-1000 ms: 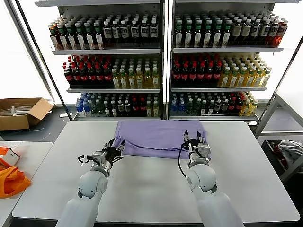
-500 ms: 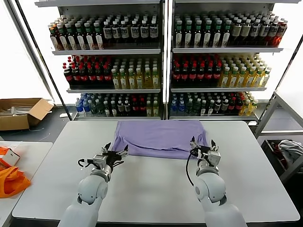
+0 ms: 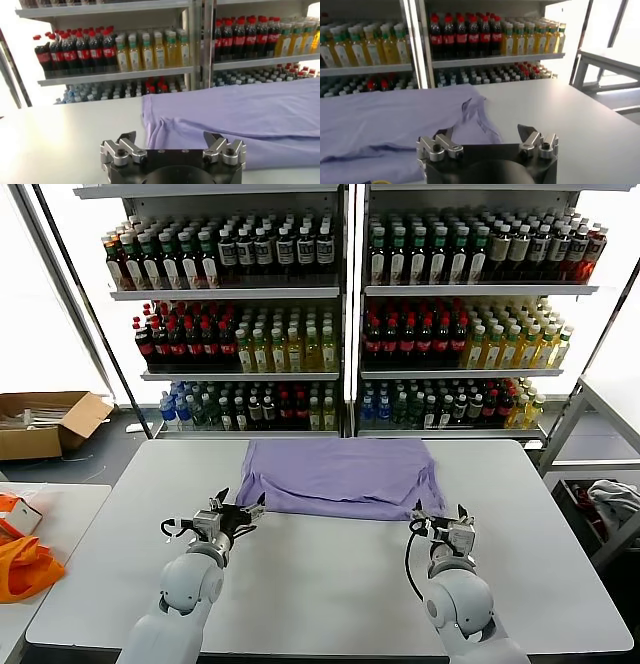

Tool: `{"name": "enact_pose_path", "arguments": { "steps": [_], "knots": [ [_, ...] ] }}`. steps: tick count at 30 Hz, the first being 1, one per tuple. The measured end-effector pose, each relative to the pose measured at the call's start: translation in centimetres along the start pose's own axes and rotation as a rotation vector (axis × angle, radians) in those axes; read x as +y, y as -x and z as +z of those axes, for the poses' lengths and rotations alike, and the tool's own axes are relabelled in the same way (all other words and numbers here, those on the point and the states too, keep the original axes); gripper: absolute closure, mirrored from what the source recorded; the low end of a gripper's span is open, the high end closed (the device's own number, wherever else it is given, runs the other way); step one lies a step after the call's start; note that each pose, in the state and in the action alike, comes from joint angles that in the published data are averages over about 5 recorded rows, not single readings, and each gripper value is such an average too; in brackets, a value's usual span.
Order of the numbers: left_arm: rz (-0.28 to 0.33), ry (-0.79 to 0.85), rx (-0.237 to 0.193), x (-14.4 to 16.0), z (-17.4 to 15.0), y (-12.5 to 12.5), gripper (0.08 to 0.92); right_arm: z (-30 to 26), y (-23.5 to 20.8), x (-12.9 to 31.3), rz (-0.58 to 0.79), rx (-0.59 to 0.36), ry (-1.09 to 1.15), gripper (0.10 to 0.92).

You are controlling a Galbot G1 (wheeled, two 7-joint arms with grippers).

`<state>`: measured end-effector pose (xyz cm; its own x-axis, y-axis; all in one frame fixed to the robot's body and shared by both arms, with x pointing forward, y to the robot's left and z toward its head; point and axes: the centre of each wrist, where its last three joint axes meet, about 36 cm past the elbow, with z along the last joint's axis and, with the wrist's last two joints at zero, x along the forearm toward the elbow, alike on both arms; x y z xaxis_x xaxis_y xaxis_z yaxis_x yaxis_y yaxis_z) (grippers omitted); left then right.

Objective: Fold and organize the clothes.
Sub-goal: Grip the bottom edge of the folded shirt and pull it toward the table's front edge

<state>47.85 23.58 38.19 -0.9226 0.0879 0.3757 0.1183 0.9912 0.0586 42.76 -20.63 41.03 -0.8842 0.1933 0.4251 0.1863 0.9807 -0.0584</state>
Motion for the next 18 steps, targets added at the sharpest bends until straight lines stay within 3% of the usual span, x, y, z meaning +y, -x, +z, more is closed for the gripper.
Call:
{"name": "enact_pose_path", "arguments": {
  "steps": [18],
  "knots": [
    [-0.026,0.003,0.053,0.5,-0.4,2.4,0.177,0.2,2.7,0.6,0.008,0.046,-0.001,0.212]
  ]
}}
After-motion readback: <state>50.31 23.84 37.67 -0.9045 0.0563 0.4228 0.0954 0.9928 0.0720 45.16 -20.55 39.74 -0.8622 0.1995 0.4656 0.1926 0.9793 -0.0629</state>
